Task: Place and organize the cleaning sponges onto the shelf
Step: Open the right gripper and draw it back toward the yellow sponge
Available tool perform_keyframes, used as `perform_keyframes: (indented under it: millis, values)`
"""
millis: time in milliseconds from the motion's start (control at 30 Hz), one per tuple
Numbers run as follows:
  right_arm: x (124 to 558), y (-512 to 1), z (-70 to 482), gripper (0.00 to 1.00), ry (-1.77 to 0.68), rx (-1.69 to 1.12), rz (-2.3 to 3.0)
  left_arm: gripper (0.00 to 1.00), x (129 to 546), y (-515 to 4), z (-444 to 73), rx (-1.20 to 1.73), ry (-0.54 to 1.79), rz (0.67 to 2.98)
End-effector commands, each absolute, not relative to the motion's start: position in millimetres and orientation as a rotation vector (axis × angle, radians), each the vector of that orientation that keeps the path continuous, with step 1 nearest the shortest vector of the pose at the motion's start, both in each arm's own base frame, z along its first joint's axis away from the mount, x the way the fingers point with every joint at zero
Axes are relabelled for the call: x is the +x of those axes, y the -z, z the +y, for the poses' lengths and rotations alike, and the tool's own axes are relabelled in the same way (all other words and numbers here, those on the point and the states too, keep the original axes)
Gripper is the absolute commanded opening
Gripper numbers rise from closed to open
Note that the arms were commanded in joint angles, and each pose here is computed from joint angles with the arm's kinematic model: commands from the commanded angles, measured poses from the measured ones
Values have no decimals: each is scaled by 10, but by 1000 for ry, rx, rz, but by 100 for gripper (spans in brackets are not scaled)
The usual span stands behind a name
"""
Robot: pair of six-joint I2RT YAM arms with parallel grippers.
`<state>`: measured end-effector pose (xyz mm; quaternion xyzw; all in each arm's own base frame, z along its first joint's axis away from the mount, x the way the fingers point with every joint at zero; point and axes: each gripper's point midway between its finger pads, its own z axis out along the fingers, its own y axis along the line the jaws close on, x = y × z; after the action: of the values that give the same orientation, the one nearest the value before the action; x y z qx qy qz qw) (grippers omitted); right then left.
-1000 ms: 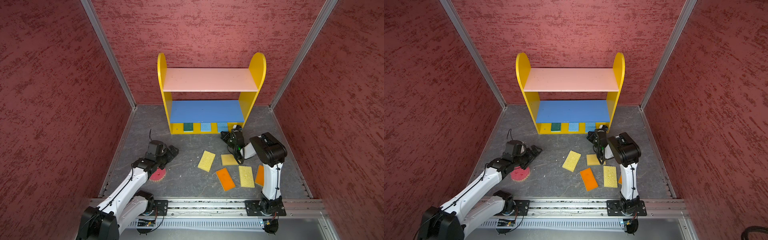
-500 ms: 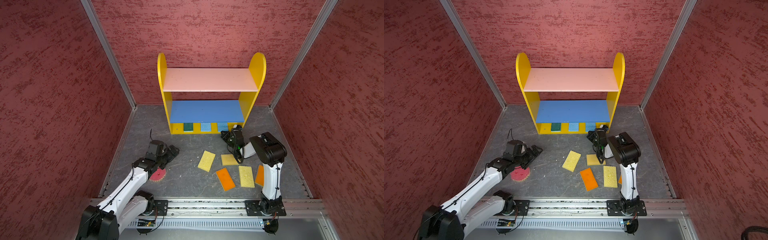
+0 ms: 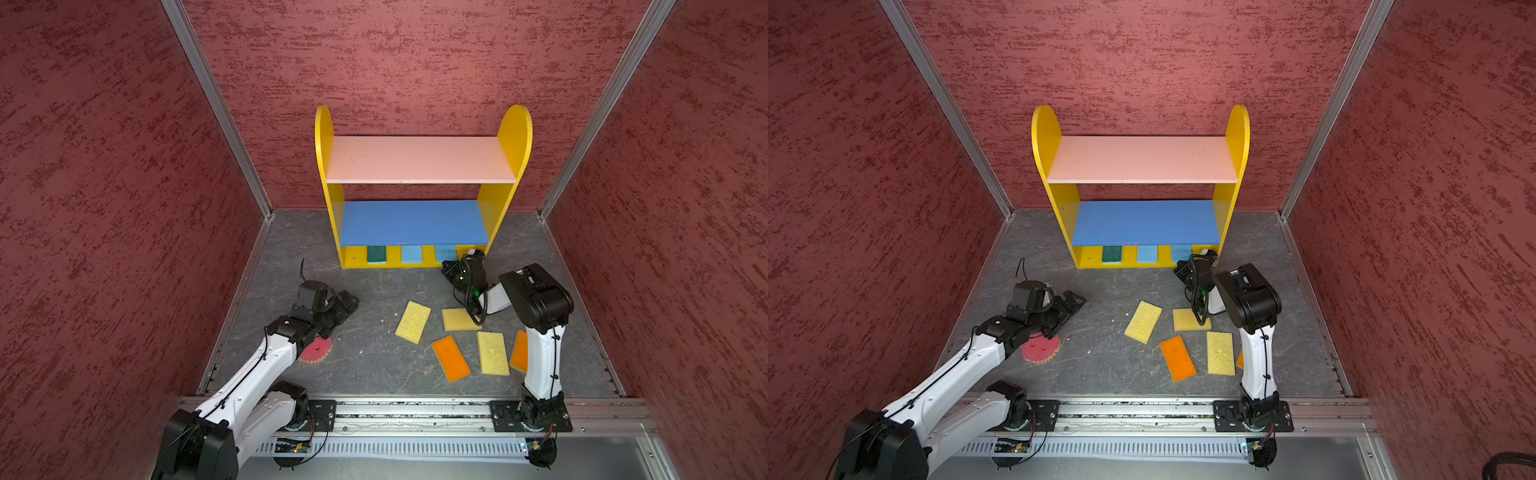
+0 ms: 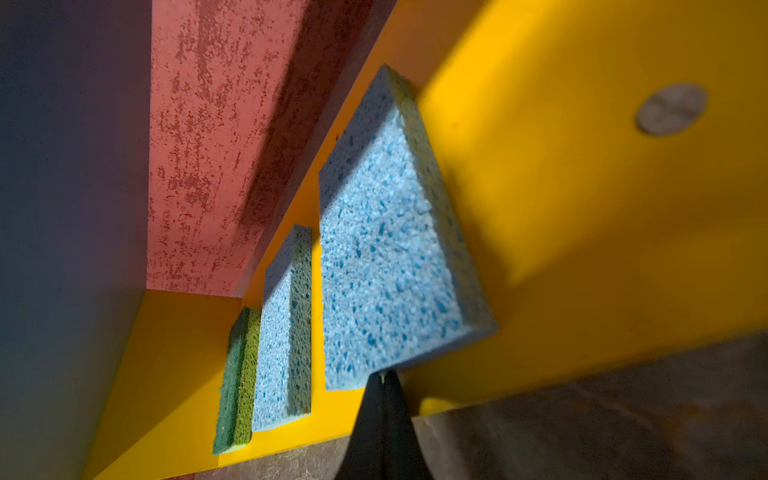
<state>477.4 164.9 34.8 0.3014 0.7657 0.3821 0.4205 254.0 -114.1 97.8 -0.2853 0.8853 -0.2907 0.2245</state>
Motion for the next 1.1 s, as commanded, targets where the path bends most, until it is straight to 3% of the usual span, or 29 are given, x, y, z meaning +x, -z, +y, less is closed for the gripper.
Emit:
perform_keyframes:
  millis: [0, 433, 533, 767, 900, 1067]
  values:
    - [4608, -4, 1597, 0, -858, 794, 2056, 99, 2540, -979, -1173, -784, 820, 2442]
    - [3977, -975, 1693, 2, -614, 398, 2114, 100, 2387, -1351, -1035, -723, 787, 2371]
    - [3776, -1047, 1598, 12, -526, 360, 2162, 99, 2307, -1424, -935, -716, 745, 2354]
    - [3389, -1206, 1516, 56, -406, 292, 2217, 99, 2231, -1706, -686, -681, 627, 2319]
    - [3176, -1176, 1705, 66, -346, 194, 2302, 99, 2311, -1734, -740, -662, 653, 2331]
    - [2826, -905, 2100, 66, -464, 110, 2449, 100, 2446, -1499, -1073, -649, 751, 2398]
